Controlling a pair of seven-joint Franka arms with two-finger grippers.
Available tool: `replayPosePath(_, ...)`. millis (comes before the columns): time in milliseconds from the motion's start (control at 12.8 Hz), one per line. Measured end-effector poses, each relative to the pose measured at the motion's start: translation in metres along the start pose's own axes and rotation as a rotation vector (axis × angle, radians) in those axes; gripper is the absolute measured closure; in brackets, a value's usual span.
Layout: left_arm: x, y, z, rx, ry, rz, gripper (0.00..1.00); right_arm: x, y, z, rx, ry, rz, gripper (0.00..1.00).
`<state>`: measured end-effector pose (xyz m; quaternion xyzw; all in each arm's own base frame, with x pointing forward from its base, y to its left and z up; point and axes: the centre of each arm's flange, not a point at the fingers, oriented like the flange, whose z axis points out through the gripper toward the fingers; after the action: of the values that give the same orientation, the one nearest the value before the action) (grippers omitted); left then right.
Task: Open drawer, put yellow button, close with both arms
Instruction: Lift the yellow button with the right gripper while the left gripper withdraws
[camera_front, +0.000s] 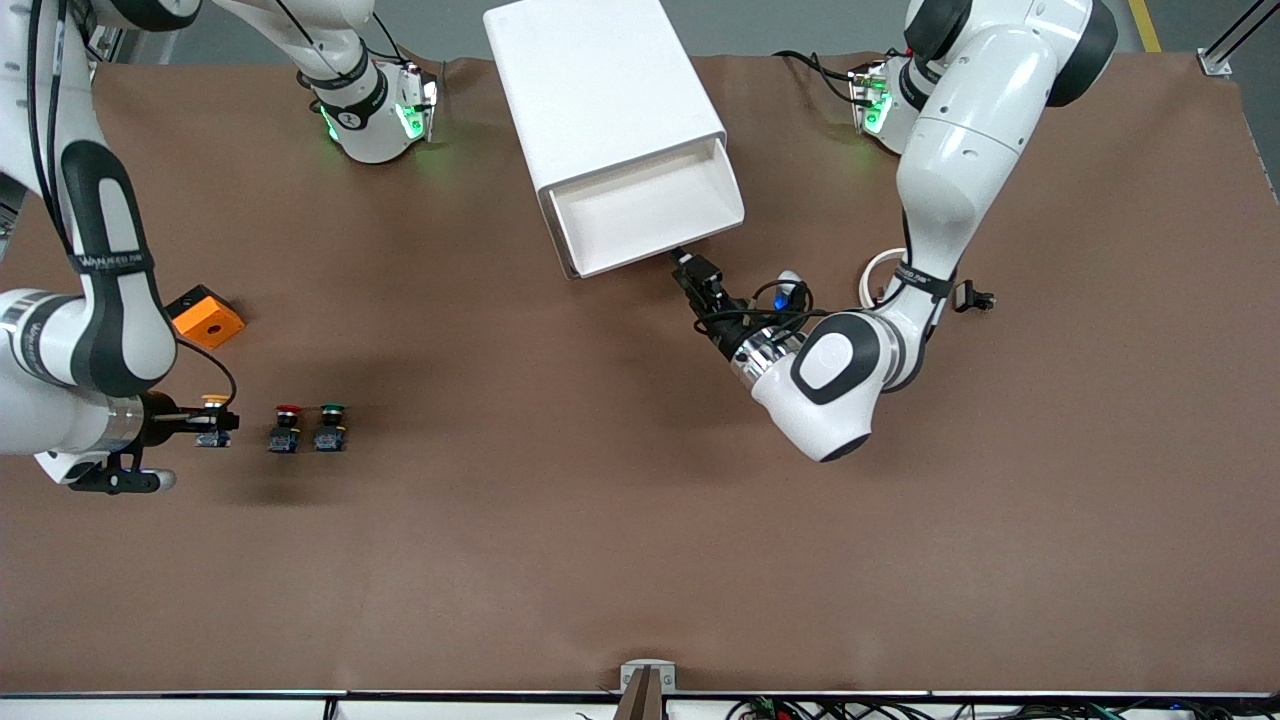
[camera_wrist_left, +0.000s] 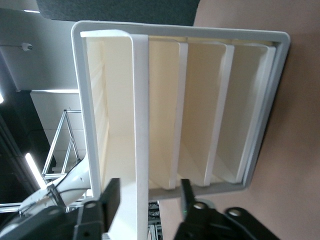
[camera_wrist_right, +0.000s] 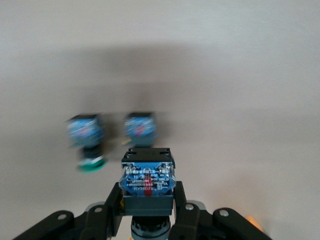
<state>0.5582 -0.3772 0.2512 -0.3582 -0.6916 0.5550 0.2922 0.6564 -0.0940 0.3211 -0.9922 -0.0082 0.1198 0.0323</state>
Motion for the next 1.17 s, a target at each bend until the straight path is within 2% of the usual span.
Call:
replayPosePath(234,-0.002,-0.012,-0.033,-0.059,-0.04,0.042,0.04,-0.03,-0.098,-0.076,0.006,-0.004,-0.128,0.57)
replayPosePath(312,0.0,-0.014,-0.048,-0.087,-0.057,0.072,0.0,-0.042,-0.131,-0.096,0.011,-0.001,-0.17,0.57)
replayPosePath(703,0.029,-0.009,-0.117,-0.223,-0.109,0.254,0.0,-0.122,-0.291,-0.159,0.056,0.01,-0.326,0.57)
replayPosePath(937,0.045,-0.02,-0.139,-0.357,-0.009,0.366,0.0,-0.178,-0.399,-0.174,0.081,0.067,-0.333,0.57)
replayPosePath(1171,0.056,-0.029,-0.151,-0.452,0.101,0.466,0.0,-0.22,-0.486,-0.152,0.088,0.116,-0.29,0.57)
